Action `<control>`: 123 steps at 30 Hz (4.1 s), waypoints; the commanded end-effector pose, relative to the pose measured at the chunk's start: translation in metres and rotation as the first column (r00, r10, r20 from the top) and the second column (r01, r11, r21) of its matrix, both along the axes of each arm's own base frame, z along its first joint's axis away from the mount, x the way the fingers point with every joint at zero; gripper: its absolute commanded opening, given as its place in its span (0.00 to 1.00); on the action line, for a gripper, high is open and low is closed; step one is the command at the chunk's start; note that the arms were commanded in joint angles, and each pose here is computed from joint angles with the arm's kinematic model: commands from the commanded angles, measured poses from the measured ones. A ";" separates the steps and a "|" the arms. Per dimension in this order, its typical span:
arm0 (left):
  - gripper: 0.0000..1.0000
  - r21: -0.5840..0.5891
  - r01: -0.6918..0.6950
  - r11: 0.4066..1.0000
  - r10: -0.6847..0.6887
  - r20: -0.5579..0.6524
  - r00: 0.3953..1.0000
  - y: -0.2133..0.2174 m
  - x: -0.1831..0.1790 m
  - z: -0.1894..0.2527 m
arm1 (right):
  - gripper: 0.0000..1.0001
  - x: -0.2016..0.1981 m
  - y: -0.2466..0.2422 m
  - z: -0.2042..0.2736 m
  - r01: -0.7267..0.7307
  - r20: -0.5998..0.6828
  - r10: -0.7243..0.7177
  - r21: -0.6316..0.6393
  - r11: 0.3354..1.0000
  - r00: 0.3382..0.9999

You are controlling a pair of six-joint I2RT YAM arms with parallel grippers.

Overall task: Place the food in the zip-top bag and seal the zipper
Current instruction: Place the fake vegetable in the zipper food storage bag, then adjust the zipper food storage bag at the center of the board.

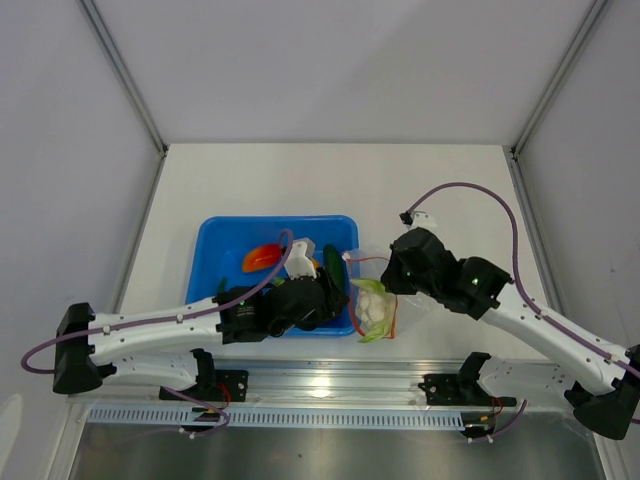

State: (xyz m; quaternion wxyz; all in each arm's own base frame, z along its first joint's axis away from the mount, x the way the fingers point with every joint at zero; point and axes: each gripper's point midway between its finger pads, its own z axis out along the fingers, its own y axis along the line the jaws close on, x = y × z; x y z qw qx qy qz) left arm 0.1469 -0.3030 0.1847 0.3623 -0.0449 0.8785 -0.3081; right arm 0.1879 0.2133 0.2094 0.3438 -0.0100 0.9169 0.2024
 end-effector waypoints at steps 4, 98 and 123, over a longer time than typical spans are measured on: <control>0.49 -0.067 0.077 0.995 -0.076 0.015 0.997 -0.030 -0.004 0.010 | 0.00 0.003 0.004 0.029 0.004 0.047 -0.007 0.074 0.997 0.999; 0.00 -0.211 0.393 0.895 -0.370 0.140 0.918 -0.081 0.012 0.076 | 0.00 -0.006 -0.066 0.038 0.176 0.098 -0.172 -0.027 0.984 0.980; 0.03 -0.119 0.335 0.934 -0.308 0.200 0.930 -0.043 0.037 0.073 | 0.00 0.022 -0.014 0.030 0.049 0.074 -0.049 0.013 0.999 0.996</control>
